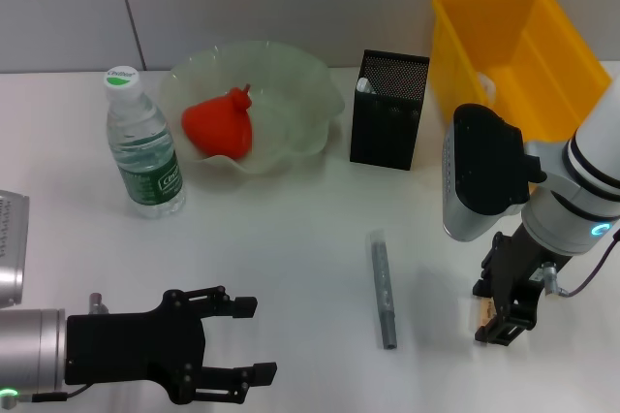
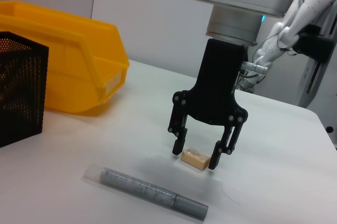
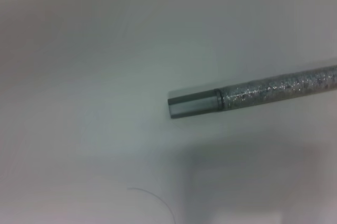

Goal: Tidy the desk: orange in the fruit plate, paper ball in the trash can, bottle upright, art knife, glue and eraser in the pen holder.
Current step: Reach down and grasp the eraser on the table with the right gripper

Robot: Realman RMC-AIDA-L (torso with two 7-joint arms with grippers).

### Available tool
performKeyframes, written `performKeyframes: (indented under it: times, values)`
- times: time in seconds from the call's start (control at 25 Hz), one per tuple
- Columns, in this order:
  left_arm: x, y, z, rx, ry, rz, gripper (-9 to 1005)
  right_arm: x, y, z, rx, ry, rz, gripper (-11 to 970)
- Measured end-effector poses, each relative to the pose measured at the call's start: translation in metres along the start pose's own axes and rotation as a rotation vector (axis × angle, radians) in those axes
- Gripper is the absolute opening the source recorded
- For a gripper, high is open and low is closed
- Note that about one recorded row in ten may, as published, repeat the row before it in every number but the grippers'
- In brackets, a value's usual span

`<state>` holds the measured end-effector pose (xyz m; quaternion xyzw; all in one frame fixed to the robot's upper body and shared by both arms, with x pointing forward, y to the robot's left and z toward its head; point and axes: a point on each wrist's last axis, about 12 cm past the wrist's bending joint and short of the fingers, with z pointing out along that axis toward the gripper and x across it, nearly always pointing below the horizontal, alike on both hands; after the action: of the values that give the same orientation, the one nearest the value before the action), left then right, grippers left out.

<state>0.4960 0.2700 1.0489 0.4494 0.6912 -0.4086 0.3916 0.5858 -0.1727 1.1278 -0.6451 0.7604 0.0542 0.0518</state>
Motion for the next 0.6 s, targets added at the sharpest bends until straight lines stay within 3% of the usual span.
performKeyframes:
  times: [0.08, 0.6]
  values:
    - [0.0, 0.0, 0.0, 0.0, 0.0, -0.001, 840, 0.0, -0.0001, 0.0, 0.0, 0.0, 0.0, 575]
    - [-0.0006, 0.0004, -0.0004, -0.002, -0.001, -0.003, 841, -0.001, 0.0004, 0.0013, 0.007, 0.012, -0.011, 571]
